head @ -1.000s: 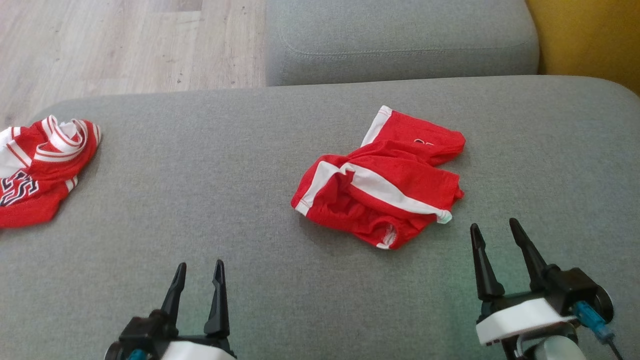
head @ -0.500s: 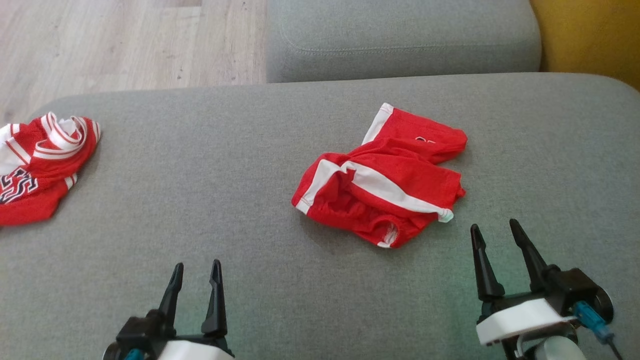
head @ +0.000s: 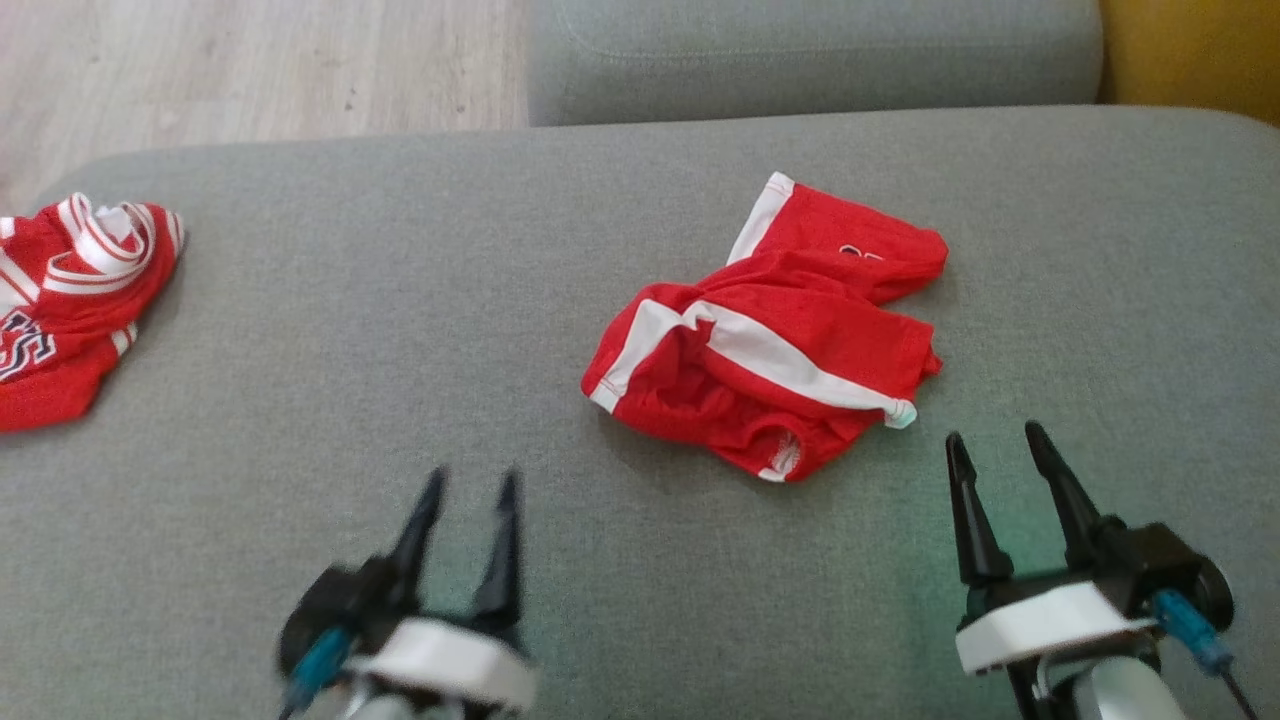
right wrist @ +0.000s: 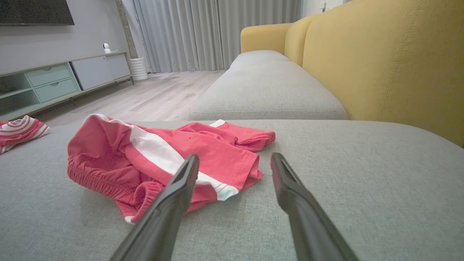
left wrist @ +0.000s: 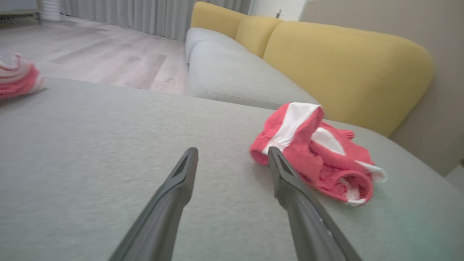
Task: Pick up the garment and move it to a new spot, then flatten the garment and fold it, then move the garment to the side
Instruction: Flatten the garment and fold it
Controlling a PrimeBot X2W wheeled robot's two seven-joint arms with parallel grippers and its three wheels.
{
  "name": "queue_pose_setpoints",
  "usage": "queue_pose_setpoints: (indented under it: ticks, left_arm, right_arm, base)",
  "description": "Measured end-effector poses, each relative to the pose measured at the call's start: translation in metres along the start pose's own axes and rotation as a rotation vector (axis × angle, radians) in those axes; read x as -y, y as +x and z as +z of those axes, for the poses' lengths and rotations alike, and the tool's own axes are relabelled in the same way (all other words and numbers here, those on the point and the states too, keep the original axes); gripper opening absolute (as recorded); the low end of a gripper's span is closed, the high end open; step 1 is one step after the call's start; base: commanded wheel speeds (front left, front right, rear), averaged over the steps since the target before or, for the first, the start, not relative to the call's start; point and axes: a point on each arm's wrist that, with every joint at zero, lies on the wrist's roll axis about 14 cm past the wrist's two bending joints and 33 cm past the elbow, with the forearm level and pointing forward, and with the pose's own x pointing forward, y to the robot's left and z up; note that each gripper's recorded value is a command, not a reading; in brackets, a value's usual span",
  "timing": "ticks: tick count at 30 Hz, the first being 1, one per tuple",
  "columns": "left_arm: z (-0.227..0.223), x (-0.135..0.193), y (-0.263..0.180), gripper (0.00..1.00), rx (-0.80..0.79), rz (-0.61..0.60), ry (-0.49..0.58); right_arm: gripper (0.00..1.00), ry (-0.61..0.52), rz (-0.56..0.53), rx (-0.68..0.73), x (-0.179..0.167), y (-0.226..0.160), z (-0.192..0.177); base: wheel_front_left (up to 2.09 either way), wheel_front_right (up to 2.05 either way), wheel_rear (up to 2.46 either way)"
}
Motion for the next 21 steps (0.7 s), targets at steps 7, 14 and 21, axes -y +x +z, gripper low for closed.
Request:
queue_pose_setpoints:
  ticks: [7, 14, 21]
  left_arm:
    - [-0.004, 0.031, 0.028, 1.0, -0.082, -0.075, -0.235]
    - [-0.021, 0.039, 0.055, 1.0, -0.195, -0.1, -0.356]
    - [-0.037, 0.067, 0.071, 1.0, -0.279, -0.177, -0.419]
  right_arm:
    - [1.0, -0.002, -0.002, 0.012, 0.003, 0.011, 0.004]
    - [1.0, -0.003, -0.022, 0.009, 0.011, 0.019, 0.003]
    - [1.0, -0.012, -0.052, -0.007, 0.023, 0.023, -0.002]
  base:
    - [0.0, 0.0, 0.0]
    - [0.0, 0.0, 0.0]
    - [0.0, 0.0, 0.0]
